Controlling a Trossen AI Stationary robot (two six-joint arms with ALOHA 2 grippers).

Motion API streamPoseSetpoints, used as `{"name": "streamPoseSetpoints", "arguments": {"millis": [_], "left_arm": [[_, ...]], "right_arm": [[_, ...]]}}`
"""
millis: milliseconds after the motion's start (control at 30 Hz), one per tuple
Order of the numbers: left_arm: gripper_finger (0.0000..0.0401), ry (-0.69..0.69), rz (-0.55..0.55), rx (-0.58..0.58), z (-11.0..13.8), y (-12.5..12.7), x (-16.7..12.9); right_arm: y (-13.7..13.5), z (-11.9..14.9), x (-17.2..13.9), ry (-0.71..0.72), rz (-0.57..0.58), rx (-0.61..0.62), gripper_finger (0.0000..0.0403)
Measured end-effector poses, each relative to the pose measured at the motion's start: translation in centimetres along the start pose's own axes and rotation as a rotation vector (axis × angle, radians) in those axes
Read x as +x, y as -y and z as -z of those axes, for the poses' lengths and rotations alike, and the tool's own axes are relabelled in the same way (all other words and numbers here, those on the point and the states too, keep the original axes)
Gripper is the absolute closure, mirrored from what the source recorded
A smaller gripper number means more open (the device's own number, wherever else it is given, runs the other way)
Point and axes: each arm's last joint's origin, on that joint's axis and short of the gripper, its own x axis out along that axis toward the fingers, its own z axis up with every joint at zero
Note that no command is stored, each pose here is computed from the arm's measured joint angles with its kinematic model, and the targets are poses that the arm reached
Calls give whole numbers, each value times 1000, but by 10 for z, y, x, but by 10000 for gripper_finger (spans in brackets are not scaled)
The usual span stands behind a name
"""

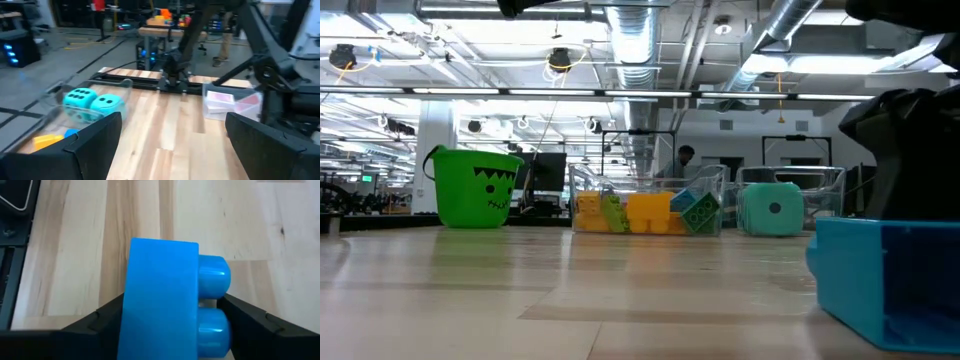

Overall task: Pick & Place Toys
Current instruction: Put the blue gamepiece into the left transparent bin

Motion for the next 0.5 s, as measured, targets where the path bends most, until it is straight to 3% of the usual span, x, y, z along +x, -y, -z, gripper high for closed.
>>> {"name": "streamPoseSetpoints", "arguments": {"millis": [267,500], "left_arm": [[50,-17,127,-21,0,4,0],[50,-43,142,-17,6,7,5]], "right_arm": [[2,-2,-2,31,57,-62,145],[4,-29,-21,60,273,-198,146]]}}
